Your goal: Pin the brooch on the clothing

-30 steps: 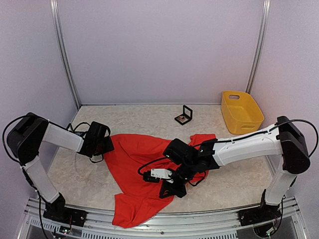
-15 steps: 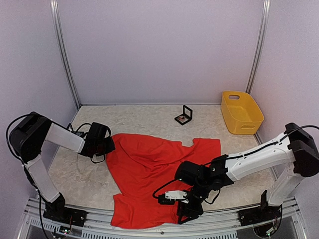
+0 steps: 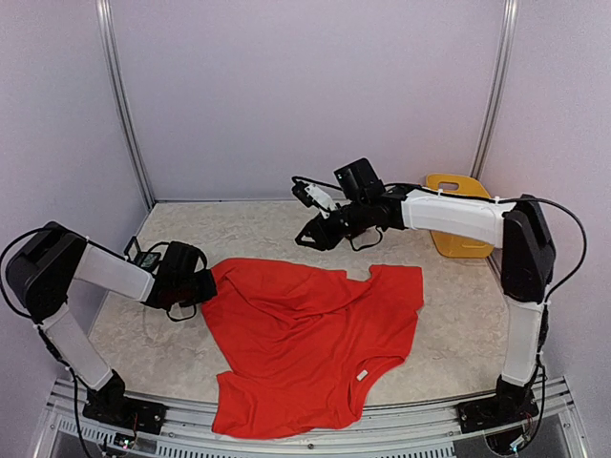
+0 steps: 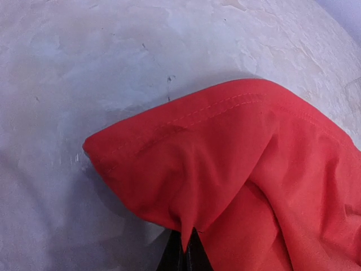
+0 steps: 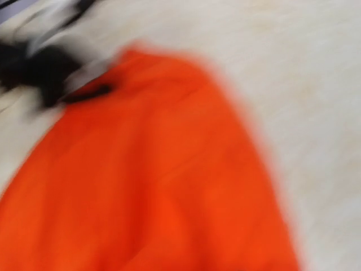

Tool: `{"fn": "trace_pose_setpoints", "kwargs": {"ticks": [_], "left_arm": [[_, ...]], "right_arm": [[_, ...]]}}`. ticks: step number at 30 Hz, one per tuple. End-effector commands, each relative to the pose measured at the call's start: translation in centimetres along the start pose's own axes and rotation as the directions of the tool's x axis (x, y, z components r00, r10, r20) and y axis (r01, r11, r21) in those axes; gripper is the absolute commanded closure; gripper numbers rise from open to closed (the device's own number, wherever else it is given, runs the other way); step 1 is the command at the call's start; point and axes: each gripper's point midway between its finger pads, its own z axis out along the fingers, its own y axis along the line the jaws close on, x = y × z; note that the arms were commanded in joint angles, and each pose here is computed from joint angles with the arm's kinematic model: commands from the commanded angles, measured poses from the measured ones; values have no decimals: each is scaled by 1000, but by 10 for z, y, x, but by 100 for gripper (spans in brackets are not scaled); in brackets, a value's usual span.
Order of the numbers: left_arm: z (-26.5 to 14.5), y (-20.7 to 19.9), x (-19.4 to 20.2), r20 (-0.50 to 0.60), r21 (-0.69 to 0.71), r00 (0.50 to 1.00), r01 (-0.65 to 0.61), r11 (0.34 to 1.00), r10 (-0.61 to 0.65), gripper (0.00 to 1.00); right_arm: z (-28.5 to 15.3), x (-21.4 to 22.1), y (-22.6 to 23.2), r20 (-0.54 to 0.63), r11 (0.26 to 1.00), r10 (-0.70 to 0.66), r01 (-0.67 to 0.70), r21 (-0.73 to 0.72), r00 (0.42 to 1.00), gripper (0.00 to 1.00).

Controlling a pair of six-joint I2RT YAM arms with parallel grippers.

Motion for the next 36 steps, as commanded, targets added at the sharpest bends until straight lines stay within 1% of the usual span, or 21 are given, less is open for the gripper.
{"fn": "trace_pose_setpoints", "kwargs": {"ticks": [1, 4, 7, 12, 14, 15, 16, 18, 19, 21, 23, 26, 28, 30, 33, 36], "left_arm": [[-9, 3, 7, -3, 6, 1000, -16, 1000, 16, 100], [-11, 4, 8, -3, 6, 1000, -23, 1000, 23, 100], [-11, 4, 12, -16, 12, 999, -34, 999, 34, 100], [-7, 4, 13, -27, 11, 998, -57, 998, 58, 100], [-6, 4, 14, -31, 13, 997, -68, 998, 69, 100], [-6, 4, 13, -34, 12, 997, -73, 997, 73, 100], [-5, 3, 13, -32, 10, 996, -77, 997, 78, 100], [-5, 3, 9, -25, 2, 996, -91, 996, 91, 100], [-7, 3, 6, -15, -2, 995, -97, 995, 97, 100], [-11, 0, -5, 16, -8, 993, -115, 993, 115, 100], [-19, -6, -21, 57, -12, 988, -142, 990, 143, 100], [-37, -16, -48, 123, -19, 974, -187, 982, 188, 100], [-50, -19, -65, 165, -36, 965, -200, 979, 204, 100], [-66, -24, -80, 210, -38, 956, -203, 978, 207, 100], [-82, -32, -89, 252, 0, 946, -209, 978, 203, 100], [-90, -37, -93, 276, 31, 943, -205, 978, 189, 100]], "right_arm": [[81, 22, -63, -115, 992, 61, -48, 113, 992, 64], [124, 35, -84, -178, 989, 80, -56, 135, 981, 66], [150, 57, -96, -223, 986, 109, -77, 148, 969, 65], [162, 100, -90, -304, 988, 116, -80, 129, 946, 59], [160, 120, -85, -349, 990, 112, -76, 117, 931, 59], [160, 126, -80, -364, 992, 110, -79, 98, 925, 63], [159, 130, -76, -375, 993, 108, -83, 82, 921, 70], [156, 132, -74, -383, 994, 104, -82, 74, 918, 90], [155, 129, -76, -383, 994, 97, -73, 76, 919, 99], [152, 109, -81, -356, 995, 78, -54, 78, 931, 100], [142, 71, -89, -281, 995, 62, -38, 90, 958, 100], [110, -5, -104, -116, 990, 4, 13, 143, 993, 100], [82, -50, -106, -7, 983, -38, 39, 177, 999, 100], [57, -80, -102, 75, 977, -85, 69, 200, 994, 100], [35, -99, -104, 137, 958, -146, 105, 267, 980, 100], [33, -99, -117, 147, 932, -178, 119, 341, 973, 100]]}}
